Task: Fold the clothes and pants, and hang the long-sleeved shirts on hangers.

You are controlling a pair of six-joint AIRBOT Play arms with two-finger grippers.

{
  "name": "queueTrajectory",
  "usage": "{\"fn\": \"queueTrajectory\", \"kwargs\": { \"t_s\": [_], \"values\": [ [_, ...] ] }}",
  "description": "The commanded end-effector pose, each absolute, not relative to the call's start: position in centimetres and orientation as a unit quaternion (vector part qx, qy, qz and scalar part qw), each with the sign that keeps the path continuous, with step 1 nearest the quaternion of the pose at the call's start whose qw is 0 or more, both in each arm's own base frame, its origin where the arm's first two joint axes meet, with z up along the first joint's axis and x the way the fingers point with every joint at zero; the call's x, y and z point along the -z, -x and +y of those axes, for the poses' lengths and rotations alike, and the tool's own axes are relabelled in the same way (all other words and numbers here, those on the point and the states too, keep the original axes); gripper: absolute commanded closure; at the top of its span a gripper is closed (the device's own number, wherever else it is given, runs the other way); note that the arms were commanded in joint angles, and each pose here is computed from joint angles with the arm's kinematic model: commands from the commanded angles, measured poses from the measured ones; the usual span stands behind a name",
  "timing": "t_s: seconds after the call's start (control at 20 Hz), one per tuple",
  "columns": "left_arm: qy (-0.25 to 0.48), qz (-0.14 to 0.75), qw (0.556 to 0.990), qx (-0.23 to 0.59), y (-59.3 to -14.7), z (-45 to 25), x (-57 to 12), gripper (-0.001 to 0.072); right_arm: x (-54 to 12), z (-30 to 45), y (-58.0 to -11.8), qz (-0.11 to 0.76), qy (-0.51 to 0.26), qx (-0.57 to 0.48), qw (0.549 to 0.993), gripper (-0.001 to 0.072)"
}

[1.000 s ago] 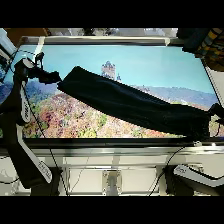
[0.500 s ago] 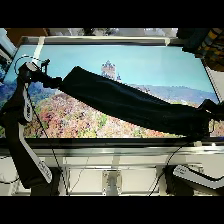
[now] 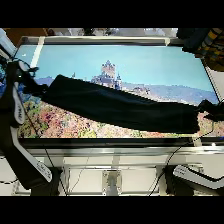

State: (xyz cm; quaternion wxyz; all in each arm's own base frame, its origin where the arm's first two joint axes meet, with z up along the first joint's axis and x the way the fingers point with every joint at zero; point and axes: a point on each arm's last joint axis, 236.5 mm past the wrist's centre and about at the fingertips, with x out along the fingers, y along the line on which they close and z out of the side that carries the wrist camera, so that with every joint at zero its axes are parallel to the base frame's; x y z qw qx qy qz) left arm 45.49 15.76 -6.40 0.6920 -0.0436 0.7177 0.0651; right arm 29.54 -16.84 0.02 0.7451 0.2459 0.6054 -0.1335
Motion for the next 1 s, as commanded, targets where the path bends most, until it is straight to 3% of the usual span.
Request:
{"fn": "queueTrajectory", "kwargs": {
  "t_s": [0.0, 0.35, 0.45, 0.5, 0.6, 0.75, 0.95],
  "values": [
    [0.044, 0.743, 0.646, -0.170, -38.2, 22.3, 2.8, 0.0690, 0.1, -15.8, -28.4, 0.628, -0.252, 0.121, 0.726, 0.0102],
    [0.122, 0.730, 0.619, -0.264, -21.7, 28.2, 2.2, 0.0666, 0.4, -14.3, -26.8, 0.656, -0.264, 0.102, 0.699, 0.0102],
    [0.144, 0.729, 0.621, -0.250, -18.8, 28.4, 2.8, 0.0411, 0.6, -14.0, -26.9, 0.657, -0.266, 0.098, 0.699, 0.0102],
    [0.161, 0.720, 0.633, -0.232, -18.7, 28.0, 2.9, 0.0326, 0.6, -13.8, -27.0, 0.658, -0.262, 0.095, 0.699, 0.0102],
    [0.216, 0.659, 0.695, -0.191, -21.9, 26.7, 2.3, 0.0318, 0.6, -12.9, -27.4, 0.662, -0.251, 0.084, 0.701, 0.0102],
    [0.236, 0.538, 0.804, -0.091, -29.8, 23.7, -1.3, 0.0317, 0.6, -11.2, -28.6, 0.665, -0.226, 0.062, 0.709, 0.0102],
    [0.198, 0.482, 0.850, -0.081, -35.4, 22.8, -2.4, 0.0316, 0.6, -9.9, -30.6, 0.652, -0.199, 0.049, 0.730, 0.0102]
  ]
}}
